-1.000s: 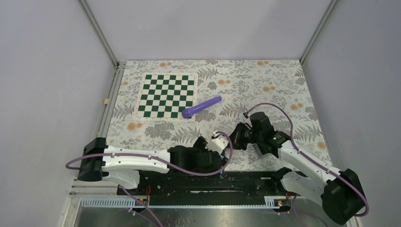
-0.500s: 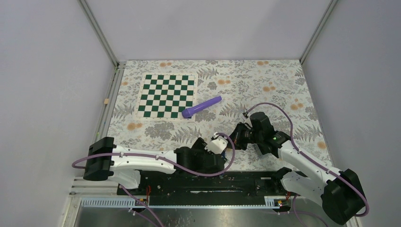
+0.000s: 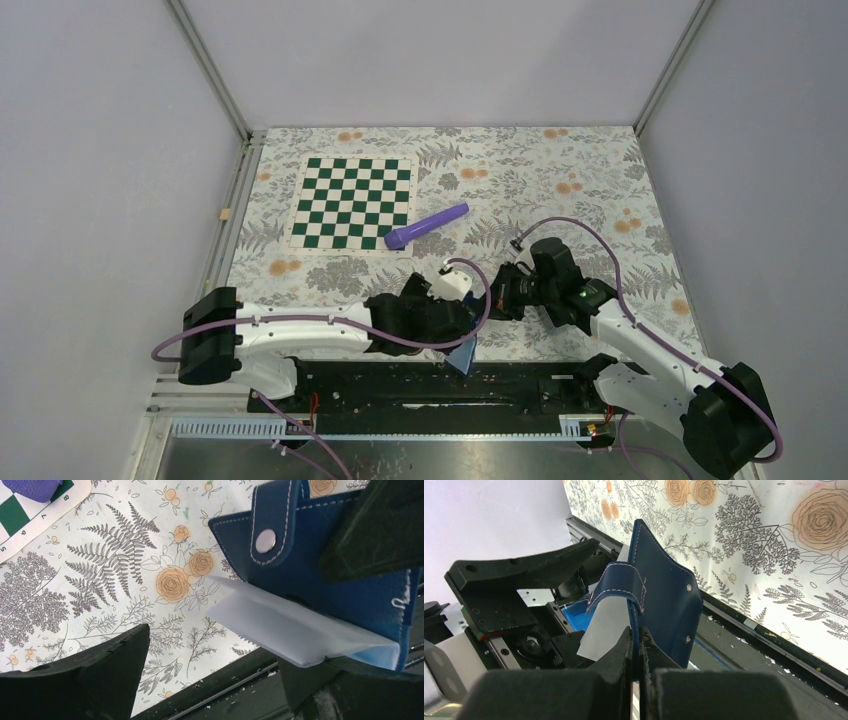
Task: Put the credit cards into the card holder
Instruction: Open the card holder.
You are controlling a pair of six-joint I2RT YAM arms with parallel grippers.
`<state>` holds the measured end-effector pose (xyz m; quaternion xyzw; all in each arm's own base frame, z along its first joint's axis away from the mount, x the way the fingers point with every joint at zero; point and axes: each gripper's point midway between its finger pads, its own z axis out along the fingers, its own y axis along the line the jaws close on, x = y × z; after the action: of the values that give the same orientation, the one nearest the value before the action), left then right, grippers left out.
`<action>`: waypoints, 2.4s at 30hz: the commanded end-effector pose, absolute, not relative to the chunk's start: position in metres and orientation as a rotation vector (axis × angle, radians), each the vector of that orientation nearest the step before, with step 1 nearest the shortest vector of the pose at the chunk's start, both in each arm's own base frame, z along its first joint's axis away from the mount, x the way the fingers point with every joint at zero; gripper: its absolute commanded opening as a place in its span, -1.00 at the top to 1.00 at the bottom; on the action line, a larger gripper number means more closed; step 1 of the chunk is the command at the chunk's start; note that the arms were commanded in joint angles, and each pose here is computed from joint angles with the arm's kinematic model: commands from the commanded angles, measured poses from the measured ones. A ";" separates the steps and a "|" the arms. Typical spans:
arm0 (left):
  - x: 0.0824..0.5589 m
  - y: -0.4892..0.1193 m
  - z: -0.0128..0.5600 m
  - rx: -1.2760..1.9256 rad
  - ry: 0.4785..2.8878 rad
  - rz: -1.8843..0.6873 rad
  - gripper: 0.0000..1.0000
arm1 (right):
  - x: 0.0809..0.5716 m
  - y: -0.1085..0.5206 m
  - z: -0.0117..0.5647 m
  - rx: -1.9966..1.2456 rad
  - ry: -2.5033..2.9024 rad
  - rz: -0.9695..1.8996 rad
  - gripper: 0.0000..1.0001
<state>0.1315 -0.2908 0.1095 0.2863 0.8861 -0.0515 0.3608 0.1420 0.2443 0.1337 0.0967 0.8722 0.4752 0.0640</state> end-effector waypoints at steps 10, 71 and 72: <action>0.140 -0.314 0.135 0.631 2.255 -0.479 -0.88 | 0.121 0.249 0.162 0.120 2.581 1.626 1.00; 0.107 -0.290 0.260 0.387 1.634 -1.788 1.00 | 0.115 0.270 0.235 -0.124 2.201 2.080 0.89; 0.109 -0.290 0.257 0.375 1.654 -1.774 1.00 | 0.116 0.270 0.235 -0.133 2.203 2.066 0.73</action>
<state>0.1071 -0.2897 0.2153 0.1366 0.6807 -0.6549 0.2985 0.1141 0.2693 0.2270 -0.0165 0.7276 0.6850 0.0332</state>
